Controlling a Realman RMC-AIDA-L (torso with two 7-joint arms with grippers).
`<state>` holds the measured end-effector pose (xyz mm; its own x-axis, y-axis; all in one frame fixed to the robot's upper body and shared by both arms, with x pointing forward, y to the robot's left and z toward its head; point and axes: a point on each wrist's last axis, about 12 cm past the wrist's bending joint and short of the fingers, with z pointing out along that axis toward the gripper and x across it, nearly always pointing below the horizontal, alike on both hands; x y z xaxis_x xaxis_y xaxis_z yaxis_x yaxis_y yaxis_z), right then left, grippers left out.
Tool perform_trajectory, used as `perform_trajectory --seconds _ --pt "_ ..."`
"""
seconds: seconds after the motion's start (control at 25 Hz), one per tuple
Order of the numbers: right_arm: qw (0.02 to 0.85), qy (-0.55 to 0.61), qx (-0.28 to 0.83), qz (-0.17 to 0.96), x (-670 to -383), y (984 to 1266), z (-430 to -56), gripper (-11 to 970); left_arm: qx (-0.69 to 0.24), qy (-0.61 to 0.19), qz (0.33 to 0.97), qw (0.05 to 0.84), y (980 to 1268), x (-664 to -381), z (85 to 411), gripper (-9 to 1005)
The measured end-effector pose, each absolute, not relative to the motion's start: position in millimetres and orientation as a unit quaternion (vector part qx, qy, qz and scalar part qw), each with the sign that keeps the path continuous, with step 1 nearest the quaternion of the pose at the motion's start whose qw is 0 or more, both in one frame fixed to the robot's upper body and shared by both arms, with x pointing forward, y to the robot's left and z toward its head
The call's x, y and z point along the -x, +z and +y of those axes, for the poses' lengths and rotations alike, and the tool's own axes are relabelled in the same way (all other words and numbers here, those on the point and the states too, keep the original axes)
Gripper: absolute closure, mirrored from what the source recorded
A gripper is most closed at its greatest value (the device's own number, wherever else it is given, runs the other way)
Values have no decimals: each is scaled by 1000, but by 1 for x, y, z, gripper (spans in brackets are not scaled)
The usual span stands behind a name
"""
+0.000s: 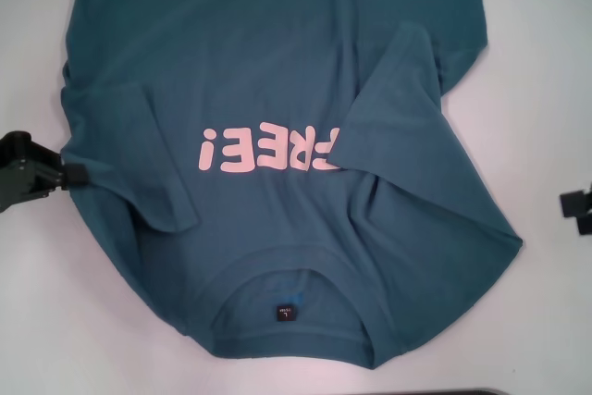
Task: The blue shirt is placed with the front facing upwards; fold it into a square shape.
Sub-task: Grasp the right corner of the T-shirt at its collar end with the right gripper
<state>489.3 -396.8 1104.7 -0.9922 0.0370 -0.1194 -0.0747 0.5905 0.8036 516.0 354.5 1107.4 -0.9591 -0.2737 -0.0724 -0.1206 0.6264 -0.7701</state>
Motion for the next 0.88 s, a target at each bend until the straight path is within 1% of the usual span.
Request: perform_trajectory --seconds 0.4,0.88 --pt "42 436 18 899 -490 1089 -383 46 106 -415 899 96 1111 -521 354 997" --pt "56 421 42 904 -501 1081 -368 46 108 -415 898 99 1111 -522 354 998"
